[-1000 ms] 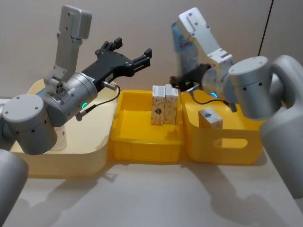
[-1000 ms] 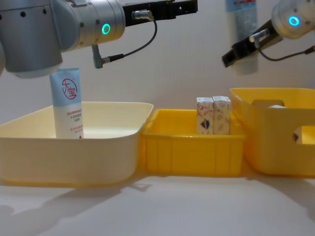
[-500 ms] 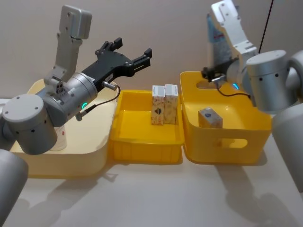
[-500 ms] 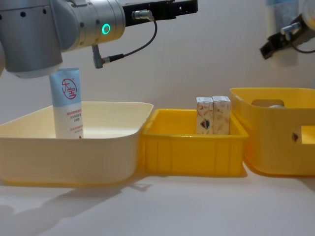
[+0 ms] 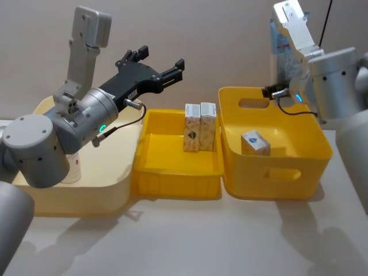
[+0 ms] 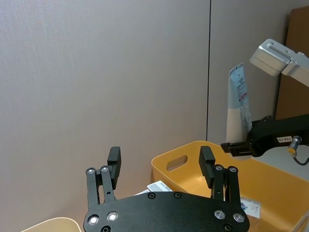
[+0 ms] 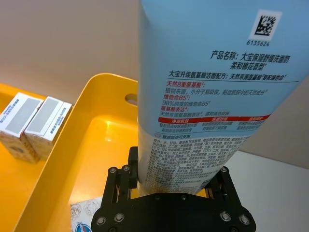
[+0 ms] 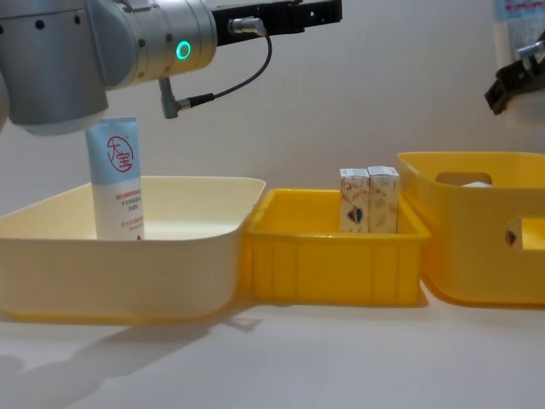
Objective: Bimanual collaborative sorting of washing and personal care products
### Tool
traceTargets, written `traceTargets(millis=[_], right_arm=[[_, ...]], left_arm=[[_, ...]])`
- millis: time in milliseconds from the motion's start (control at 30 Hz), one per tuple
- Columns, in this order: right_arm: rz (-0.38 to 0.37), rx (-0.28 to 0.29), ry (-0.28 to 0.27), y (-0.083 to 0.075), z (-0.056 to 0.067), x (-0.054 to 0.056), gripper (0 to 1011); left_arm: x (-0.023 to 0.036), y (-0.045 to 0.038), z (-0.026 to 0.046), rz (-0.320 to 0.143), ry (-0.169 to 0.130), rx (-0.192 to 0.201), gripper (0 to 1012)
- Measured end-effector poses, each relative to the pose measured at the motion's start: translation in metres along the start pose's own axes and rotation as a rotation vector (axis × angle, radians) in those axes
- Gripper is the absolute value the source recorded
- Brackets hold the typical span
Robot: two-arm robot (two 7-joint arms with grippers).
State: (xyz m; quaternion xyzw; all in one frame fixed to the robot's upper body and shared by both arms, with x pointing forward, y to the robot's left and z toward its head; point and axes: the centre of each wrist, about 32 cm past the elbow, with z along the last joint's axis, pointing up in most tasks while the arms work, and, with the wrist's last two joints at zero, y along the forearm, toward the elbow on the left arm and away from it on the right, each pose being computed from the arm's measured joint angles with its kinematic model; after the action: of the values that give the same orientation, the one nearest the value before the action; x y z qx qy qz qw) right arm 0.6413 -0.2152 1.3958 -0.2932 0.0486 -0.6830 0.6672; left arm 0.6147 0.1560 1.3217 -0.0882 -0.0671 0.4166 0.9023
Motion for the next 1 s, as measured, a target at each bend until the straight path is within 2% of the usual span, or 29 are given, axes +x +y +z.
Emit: traceTargets(millis=[300, 367, 633, 833, 1000], right_arm=[[0.084, -0.083, -0.020, 0.007, 0.013, 0.008, 660], [0.126, -0.119, -0.033, 0.010, 0.019, 0.011, 660], [0.202, -0.211, -0.092, 0.020, 0.035, 0.014, 660], [0.222, -0.285, -0.145, 0.029, 0.046, 0.015, 660], [0.220, -0.333, -0.172, 0.035, 0.051, 0.018, 660]], left_arm=[[0.0000, 0.0000, 0.0000, 0.000, 0.000, 0.000, 1004], [0.0000, 0.0000, 0.0000, 0.000, 0.000, 0.000, 1003], [0.0000, 0.0000, 0.0000, 0.000, 0.000, 0.000, 1003], [0.0000, 0.0000, 0.0000, 0.000, 0.000, 0.000, 1003], [-0.0001, 0.0000, 0.0000, 0.000, 0.000, 0.000, 1004]])
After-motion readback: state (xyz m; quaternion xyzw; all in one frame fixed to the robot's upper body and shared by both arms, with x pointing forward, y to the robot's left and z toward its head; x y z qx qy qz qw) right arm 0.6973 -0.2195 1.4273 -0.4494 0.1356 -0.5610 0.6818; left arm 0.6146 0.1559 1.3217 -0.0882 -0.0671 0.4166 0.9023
